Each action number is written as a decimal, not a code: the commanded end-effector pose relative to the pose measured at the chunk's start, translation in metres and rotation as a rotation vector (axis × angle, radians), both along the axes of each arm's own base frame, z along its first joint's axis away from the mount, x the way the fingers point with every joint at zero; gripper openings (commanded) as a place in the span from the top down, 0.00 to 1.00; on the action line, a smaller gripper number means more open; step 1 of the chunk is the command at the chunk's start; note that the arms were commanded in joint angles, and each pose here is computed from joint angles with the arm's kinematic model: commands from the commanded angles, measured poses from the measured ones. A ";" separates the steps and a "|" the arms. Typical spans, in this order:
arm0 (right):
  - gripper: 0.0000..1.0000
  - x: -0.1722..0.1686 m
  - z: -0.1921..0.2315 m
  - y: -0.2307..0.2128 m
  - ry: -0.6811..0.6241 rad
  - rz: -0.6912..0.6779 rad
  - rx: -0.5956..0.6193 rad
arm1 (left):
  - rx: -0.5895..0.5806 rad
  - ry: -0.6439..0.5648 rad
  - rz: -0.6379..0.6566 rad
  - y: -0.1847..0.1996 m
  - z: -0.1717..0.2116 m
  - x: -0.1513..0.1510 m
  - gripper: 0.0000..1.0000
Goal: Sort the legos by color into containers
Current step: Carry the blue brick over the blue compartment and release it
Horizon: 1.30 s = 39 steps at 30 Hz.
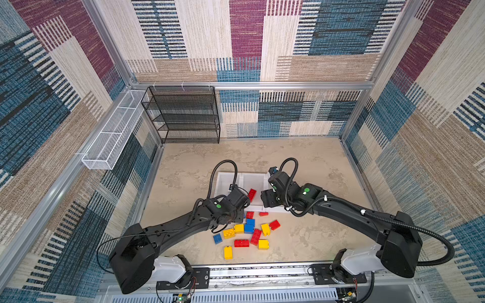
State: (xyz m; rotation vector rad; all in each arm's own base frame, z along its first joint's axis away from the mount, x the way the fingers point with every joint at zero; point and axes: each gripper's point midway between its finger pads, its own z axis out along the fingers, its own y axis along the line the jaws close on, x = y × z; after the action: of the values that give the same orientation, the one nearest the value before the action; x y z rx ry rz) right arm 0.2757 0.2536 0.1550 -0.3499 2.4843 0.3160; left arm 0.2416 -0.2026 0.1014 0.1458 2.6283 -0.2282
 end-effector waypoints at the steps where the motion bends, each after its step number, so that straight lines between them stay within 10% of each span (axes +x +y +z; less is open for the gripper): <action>1: 0.15 0.002 0.006 0.000 -0.018 -0.016 0.016 | 0.025 -0.067 0.020 0.020 0.021 0.016 0.56; 15: 0.15 -0.001 0.010 -0.008 -0.024 -0.037 0.014 | 0.025 -0.030 0.057 0.039 0.013 0.094 0.57; 39: 0.14 -0.001 0.010 -0.009 -0.017 -0.041 0.008 | -0.012 -0.012 0.101 0.049 0.003 0.072 0.35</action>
State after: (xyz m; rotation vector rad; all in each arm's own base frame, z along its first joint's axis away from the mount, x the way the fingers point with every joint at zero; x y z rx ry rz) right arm 0.2727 0.2431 0.1618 -0.3080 2.4757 0.2975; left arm 0.3153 -0.1575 0.0990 0.0476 2.6321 -0.2021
